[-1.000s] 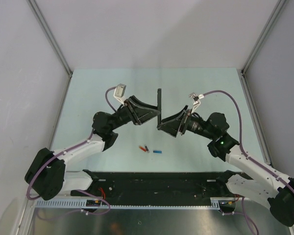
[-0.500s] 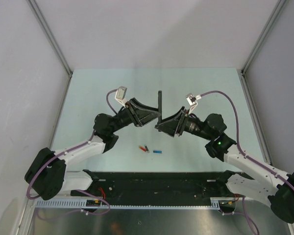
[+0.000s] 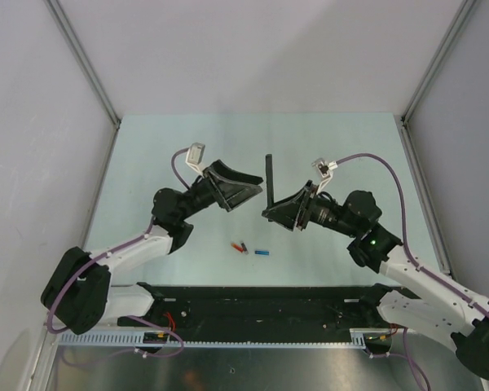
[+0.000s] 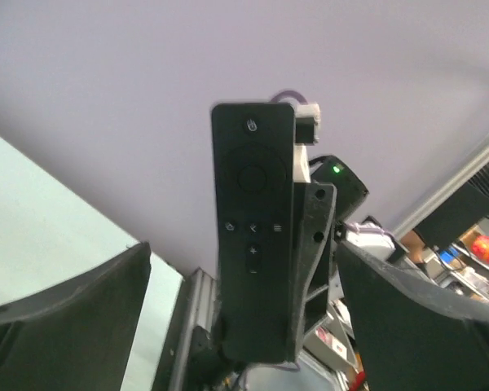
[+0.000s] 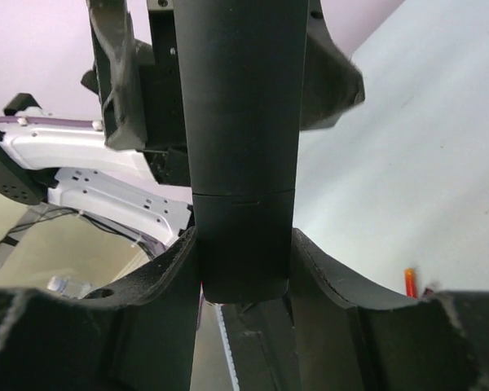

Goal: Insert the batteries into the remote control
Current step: Adjust the remote control.

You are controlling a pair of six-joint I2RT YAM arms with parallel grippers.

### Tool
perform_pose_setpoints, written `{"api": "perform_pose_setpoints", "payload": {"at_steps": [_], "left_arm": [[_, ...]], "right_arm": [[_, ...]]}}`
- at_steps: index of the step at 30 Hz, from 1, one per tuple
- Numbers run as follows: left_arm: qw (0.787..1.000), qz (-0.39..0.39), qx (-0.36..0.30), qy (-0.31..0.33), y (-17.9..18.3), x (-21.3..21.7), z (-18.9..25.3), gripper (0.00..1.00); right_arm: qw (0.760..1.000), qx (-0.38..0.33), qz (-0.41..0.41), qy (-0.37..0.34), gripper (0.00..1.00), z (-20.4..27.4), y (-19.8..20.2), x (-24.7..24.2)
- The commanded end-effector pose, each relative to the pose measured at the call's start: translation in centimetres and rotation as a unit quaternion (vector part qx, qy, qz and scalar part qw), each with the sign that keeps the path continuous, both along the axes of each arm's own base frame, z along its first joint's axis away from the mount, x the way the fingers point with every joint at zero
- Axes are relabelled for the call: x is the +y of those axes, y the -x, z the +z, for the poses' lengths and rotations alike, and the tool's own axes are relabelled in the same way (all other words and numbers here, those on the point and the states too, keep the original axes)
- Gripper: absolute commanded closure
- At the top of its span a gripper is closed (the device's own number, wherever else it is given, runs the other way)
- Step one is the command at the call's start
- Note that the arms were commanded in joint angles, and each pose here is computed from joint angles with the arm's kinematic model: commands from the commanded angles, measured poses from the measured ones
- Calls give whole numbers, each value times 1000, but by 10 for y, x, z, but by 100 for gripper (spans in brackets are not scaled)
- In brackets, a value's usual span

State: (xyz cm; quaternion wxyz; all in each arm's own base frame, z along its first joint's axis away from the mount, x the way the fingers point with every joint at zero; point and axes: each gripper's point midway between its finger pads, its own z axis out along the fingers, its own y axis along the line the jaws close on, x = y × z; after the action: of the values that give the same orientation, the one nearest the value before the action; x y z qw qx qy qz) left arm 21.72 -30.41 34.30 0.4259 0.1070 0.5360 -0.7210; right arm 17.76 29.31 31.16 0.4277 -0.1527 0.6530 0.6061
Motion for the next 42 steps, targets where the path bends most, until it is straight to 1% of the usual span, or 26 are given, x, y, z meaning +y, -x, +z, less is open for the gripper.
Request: {"api": "perform_pose_setpoints", "payload": {"at_steps": [1,2,3,4,5,6,7,8,9,10,11,12,13,18,19,21,22,26,29,30,32,33,38,39,41,42], "left_arm": [[1000,4,-28,10,1,18,12,0],[999,2,-32,5,2,19,11,0],[999,4,-41,1,1,19,14,0],[999,10,-27,-33,-6,15,1,0],[998,15,-29,-47,-6,14,1,0],[997,20,-36,-59,-6,10,5,0],[994,36,-24,-99,-12,8,-12,0],[992,58,-25,-107,-17,9,-11,0],[991,66,-35,-110,-12,9,-4,0],[988,77,-34,-130,-14,10,-11,0],[986,85,-33,-136,-14,10,-12,0],[985,99,-32,-137,-15,10,-8,0],[983,104,-25,-151,-16,10,-15,0],[979,107,-22,-173,-13,-4,-22,0],[974,113,-12,-194,-18,-7,-33,1],[971,114,-6,-210,-18,-13,-39,2],[967,121,5,-224,-22,-14,-49,3],[962,128,25,-242,-26,-16,-64,9],[962,118,28,-246,-25,-21,-69,18],[963,116,26,-244,-24,-23,-66,26],[963,114,23,-244,-23,-26,-65,36],[963,114,23,-244,-23,-27,-64,43],[964,118,17,-239,-24,-29,-57,44],[963,118,16,-241,-25,-29,-57,50],[963,117,15,-241,-24,-30,-58,59],[963,115,16,-242,-23,-30,-59,68]], "right_arm": [[998,-45,-38,31,64,23,-1,-11],[996,-41,-46,64,64,10,-3,-13],[994,-38,-69,81,65,6,-10,-16],[992,-36,-75,100,65,0,-11,-15],[988,-30,-81,131,66,-8,-12,-18],[983,-27,-105,148,66,-13,-19,-22],[980,-24,-113,161,66,-18,-21,-23],[977,-16,-116,179,66,-25,-20,-24],[973,-16,-133,190,66,-28,-24,-27],[970,-12,-137,199,66,-33,-24,-28],[968,-9,-137,208,66,-39,-23,-26],[965,-6,-148,214,66,-42,-25,-27],[963,-6,-156,221,66,-44,-28,-27],[960,-7,-152,235,66,-52,-23,-15],[961,-8,-151,232,66,-51,-23,-13],[961,-10,-149,232,66,-51,-22,-10],[961,-11,-150,231,66,-49,-22,-8],[962,-15,-146,231,66,-47,-20,-5],[963,-17,-141,228,66,-45,-18,-2],[963,-16,-143,230,66,-46,-17,-2],[963,-19,-141,230,66,-46,-17,0],[962,-19,-141,232,66,-47,-16,1],[960,-23,-141,239,66,-49,-15,2],[959,-22,-141,243,66,-52,-15,2],[959,-23,-143,243,65,-51,-14,1],[958,-22,-144,245,64,-52,-14,0]]}}
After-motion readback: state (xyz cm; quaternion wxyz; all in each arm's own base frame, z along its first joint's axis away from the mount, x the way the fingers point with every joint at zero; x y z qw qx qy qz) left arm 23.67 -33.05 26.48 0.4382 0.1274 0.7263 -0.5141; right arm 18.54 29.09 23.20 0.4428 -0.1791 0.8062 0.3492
